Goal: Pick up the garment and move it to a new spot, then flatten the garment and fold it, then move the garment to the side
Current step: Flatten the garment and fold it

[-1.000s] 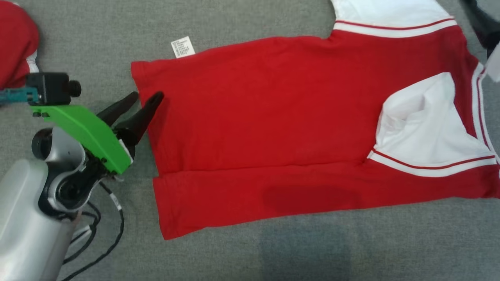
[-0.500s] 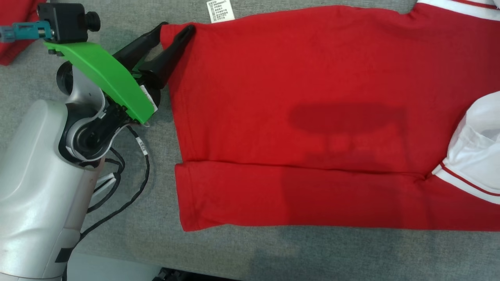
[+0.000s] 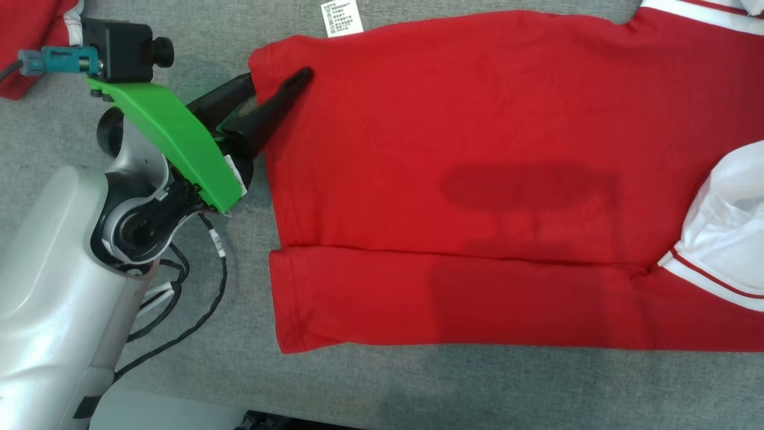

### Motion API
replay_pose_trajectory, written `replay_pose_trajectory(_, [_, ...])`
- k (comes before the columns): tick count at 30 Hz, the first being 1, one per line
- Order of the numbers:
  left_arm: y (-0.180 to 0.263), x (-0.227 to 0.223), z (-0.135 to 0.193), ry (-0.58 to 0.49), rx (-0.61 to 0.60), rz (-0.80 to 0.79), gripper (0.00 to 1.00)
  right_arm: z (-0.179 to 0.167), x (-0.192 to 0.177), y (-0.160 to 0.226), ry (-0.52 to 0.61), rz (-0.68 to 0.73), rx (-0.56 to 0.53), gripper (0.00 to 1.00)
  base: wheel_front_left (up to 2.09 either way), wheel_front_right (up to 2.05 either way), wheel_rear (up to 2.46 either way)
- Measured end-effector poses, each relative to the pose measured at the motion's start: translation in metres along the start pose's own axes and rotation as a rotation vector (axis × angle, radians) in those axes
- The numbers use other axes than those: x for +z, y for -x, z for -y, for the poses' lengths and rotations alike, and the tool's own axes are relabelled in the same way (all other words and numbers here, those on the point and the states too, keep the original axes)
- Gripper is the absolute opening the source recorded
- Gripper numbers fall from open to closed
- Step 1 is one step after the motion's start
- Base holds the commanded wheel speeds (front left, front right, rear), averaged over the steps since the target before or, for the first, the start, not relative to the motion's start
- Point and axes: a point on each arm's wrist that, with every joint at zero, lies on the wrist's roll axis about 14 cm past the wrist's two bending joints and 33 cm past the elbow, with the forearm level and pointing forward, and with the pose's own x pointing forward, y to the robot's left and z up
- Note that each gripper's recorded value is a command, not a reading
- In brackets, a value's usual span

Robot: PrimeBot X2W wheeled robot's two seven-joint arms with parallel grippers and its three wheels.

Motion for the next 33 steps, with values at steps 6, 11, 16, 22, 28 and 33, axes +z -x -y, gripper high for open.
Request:
replay_pose_trajectory(6, [0.001,0.007,0.003,-0.033,0.004,0.048,0.0,-0.006,0.007,0.016,0.012,0.064,0.019,0.0,0.0,0.0,0.0])
replay_pose_trajectory(11, [0.012,0.006,0.012,-0.065,-0.005,0.081,0.0,-0.01,0.012,0.042,0.038,0.117,0.028,0.0,0.0,0.0,0.0])
replay_pose_trajectory(16, [0.027,0.001,0.023,-0.083,-0.018,0.107,0.0,-0.013,0.026,0.08,0.03,0.196,0.042,0.0,0.0,0.0,0.0])
replay_pose_trajectory(22, [0.044,0.016,0.035,-0.163,-0.022,0.2,0.0,-0.006,0.037,0.127,0.024,0.274,0.019,0.0,0.0,0.0,0.0])
replay_pose_trajectory(28, [0.053,0.023,0.062,-0.226,-0.087,0.277,0.0,-0.003,0.044,0.174,-0.005,0.363,-0.004,0.0,0.0,0.0,0.0])
replay_pose_trajectory(33, [0.054,0.018,0.066,-0.279,-0.099,0.281,0.0,0.001,0.026,0.2,-0.04,0.366,-0.033,0.0,0.0,0.0,0.0])
